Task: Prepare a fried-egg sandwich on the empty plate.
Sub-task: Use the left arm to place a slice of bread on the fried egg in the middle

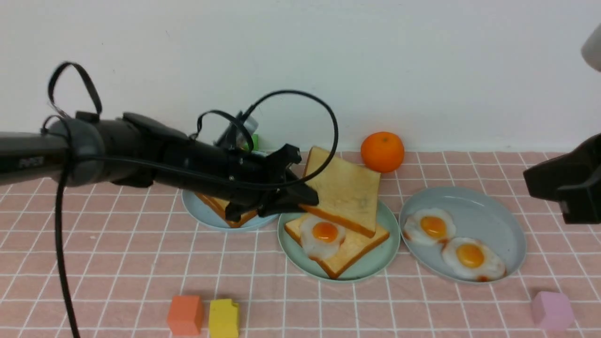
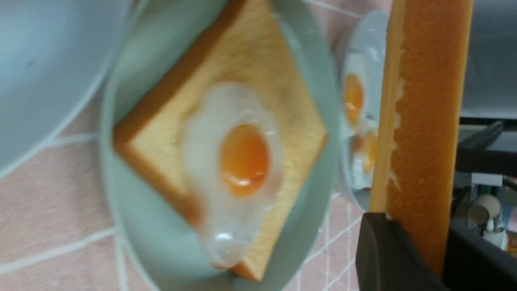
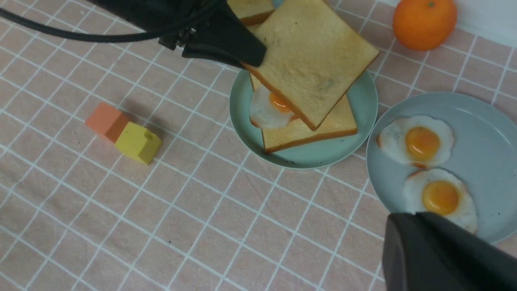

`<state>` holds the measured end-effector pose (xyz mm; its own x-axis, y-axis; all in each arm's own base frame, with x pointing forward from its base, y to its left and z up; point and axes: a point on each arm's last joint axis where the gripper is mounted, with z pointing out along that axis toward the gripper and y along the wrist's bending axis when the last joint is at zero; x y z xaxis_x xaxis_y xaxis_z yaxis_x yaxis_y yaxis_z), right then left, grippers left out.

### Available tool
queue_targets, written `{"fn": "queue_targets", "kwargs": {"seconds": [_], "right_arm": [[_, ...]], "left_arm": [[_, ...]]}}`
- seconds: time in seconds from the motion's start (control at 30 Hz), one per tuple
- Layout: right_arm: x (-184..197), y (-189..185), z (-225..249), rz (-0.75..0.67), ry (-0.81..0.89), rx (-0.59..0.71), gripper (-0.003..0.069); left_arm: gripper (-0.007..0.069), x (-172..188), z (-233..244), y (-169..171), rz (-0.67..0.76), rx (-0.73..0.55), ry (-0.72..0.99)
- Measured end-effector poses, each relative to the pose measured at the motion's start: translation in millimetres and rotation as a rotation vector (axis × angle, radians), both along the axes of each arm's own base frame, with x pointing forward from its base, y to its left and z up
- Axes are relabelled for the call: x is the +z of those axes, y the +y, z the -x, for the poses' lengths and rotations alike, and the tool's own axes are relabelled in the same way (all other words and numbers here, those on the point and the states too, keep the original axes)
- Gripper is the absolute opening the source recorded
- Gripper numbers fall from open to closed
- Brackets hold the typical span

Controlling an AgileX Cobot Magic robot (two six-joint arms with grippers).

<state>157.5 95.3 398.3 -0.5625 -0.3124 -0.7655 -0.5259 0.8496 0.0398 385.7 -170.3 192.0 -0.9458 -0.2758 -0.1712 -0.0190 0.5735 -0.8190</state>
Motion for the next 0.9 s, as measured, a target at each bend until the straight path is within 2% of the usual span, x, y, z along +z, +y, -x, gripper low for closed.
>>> {"fn": "queue_targets", "kwargs": {"seconds": [0.23, 0.57, 0.73, 0.77, 0.9], "right_arm": [[0.0, -1.3, -0.8, 0.016, -0.01, -0.006, 0.0063], [0.0, -1.4, -0.9, 0.018, -0.011, -0.006, 0.0064], [0.0, -1.4, -0.9, 0.018, -0.011, -0.006, 0.0069], [0.0, -1.4, -0.9, 0.018, -0.011, -0.006, 0.0073], [-0.4, -1.5, -0.6, 0.02, -0.008, -0.006, 0.0078]], "left_arm": [[0.0136, -23.3, -0.5, -2.7, 0.017, -0.003, 0.104], [0.014, -27.5, -1.0, -1.0, 0.0, 0.03, 0.147], [0.0246, -31.2, 2.0, 1.0, -0.043, 0.019, 0.183], [0.0333, -32.4, 3.2, 1.7, -0.058, 0.014, 0.195], [0.0484, -25.7, 6.9, 4.6, -0.108, -0.059, 0.185]]}}
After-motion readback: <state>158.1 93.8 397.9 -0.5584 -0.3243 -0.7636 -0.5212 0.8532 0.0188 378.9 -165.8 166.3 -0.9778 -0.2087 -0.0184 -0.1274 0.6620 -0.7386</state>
